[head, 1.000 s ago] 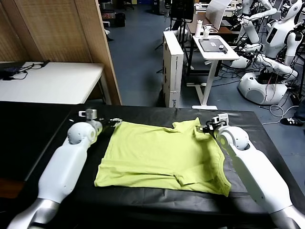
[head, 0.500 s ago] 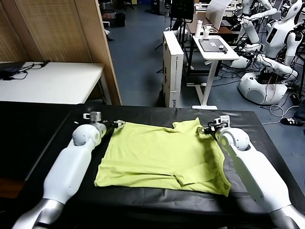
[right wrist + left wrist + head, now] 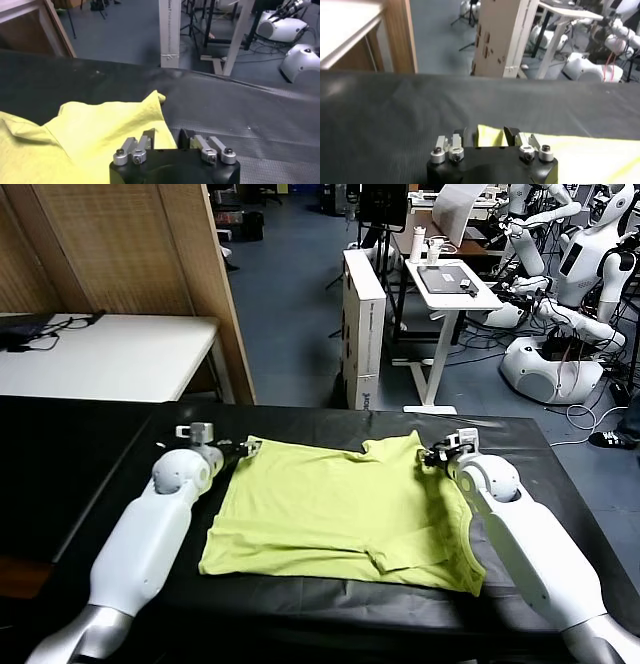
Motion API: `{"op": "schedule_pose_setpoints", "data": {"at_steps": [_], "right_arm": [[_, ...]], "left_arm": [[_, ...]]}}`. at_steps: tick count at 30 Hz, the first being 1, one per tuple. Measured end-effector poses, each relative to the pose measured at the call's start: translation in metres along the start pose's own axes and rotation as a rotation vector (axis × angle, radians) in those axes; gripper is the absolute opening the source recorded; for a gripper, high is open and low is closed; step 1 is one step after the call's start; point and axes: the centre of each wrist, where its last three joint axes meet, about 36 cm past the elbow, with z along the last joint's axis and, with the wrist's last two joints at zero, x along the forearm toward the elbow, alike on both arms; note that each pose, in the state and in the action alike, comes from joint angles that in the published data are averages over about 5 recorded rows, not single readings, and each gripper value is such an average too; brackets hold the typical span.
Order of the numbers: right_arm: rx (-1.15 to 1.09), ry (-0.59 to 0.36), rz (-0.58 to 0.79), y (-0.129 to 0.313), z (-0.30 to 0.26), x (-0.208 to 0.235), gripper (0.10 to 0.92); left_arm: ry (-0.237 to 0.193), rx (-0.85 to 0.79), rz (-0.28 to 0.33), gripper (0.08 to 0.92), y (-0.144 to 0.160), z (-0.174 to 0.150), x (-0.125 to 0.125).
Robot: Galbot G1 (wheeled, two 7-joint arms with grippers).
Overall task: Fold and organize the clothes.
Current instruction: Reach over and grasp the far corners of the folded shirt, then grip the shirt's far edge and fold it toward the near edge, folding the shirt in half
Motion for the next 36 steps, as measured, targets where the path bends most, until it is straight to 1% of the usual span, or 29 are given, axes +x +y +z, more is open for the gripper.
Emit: {"op": "schedule_pose_setpoints", "data": {"at_steps": [3, 5, 7, 8, 13, 15, 17, 22, 26, 31, 36], "right_arm": [[0.000, -0.001, 0.000, 0.000, 0.000, 0.000, 0.139], [-0.001, -0.003, -0.001, 0.000, 0.000, 0.000, 0.140], [-0.001, -0.009, -0.001, 0.001, 0.000, 0.000, 0.140], [-0.001, -0.015, -0.001, 0.001, 0.000, 0.000, 0.140], [-0.017, -0.080, -0.006, 0.001, -0.001, 0.006, 0.140], [-0.030, -0.110, -0.012, 0.000, -0.002, 0.012, 0.140], [-0.044, -0.135, -0.019, -0.001, -0.004, 0.019, 0.140], [-0.063, -0.173, -0.037, -0.001, -0.007, 0.043, 0.140], [-0.054, -0.165, -0.030, -0.001, -0.004, 0.065, 0.140], [-0.017, -0.142, -0.006, -0.001, 0.005, 0.095, 0.140], [0.020, -0.128, 0.001, 0.000, 0.015, 0.125, 0.140]], "left_arm": [[-0.001, 0.001, 0.001, 0.620, 0.000, -0.001, -0.002], [0.000, 0.002, 0.003, 0.605, 0.000, 0.000, -0.002], [0.002, 0.002, 0.005, 0.565, 0.000, 0.001, -0.003], [0.004, 0.002, 0.006, 0.531, 0.000, 0.002, -0.003], [0.006, -0.001, 0.013, 0.263, -0.002, 0.005, -0.003], [0.002, -0.002, 0.015, 0.187, -0.001, 0.006, -0.001], [-0.003, 0.002, 0.015, 0.149, 0.000, 0.006, 0.002], [-0.018, 0.030, 0.023, 0.146, 0.002, 0.005, 0.015], [-0.029, 0.060, 0.034, 0.146, 0.004, 0.004, 0.035], [-0.055, 0.070, 0.054, 0.146, 0.001, 0.006, 0.071], [-0.076, 0.060, 0.068, 0.146, -0.005, 0.021, 0.114]]}}
